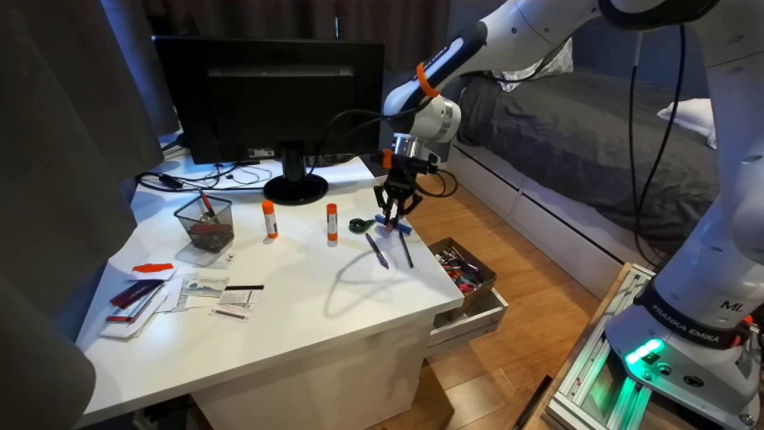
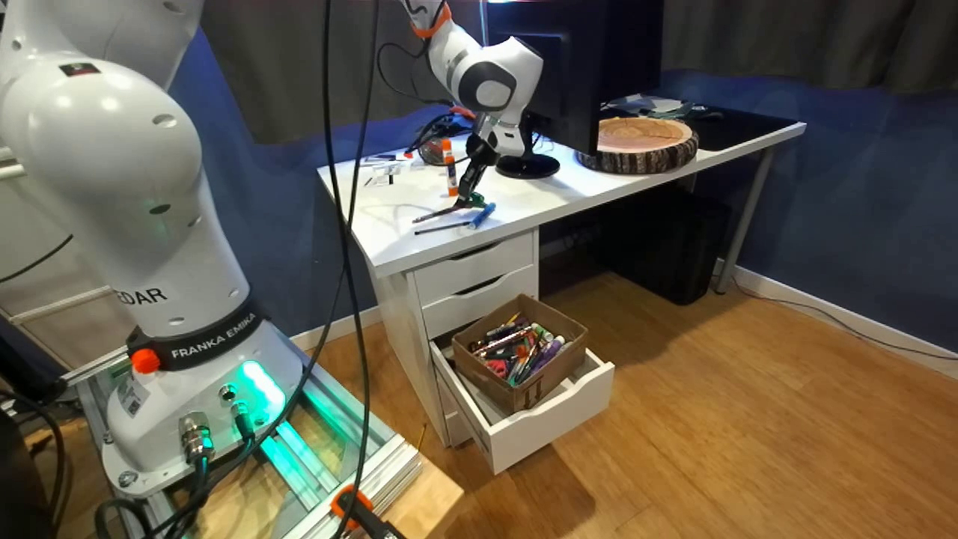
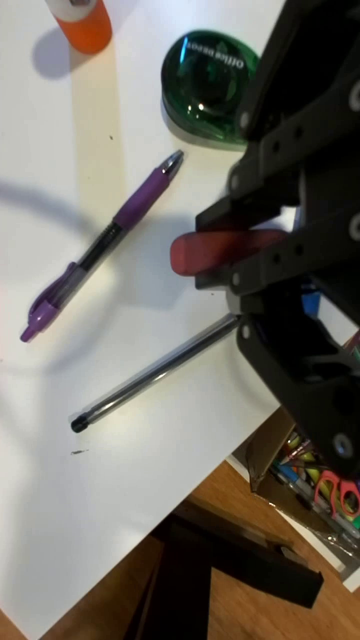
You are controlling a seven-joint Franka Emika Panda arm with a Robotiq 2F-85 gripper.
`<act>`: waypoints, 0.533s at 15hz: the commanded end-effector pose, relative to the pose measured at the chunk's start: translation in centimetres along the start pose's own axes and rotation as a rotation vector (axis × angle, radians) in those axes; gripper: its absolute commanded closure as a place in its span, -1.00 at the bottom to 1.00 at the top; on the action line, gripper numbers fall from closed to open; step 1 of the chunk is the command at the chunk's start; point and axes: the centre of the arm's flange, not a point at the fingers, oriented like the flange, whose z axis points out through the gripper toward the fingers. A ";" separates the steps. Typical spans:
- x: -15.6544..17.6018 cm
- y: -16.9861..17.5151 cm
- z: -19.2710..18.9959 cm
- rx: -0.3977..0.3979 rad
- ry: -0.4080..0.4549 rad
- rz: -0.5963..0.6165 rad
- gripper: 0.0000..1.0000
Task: Put the eraser inside the box
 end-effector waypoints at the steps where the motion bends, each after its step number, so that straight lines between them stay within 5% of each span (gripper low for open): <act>1: -2.3 4.1 -4.7 0.048 0.007 -0.060 0.89; 8: 2.9 14.2 -8.3 0.020 -0.008 0.072 0.89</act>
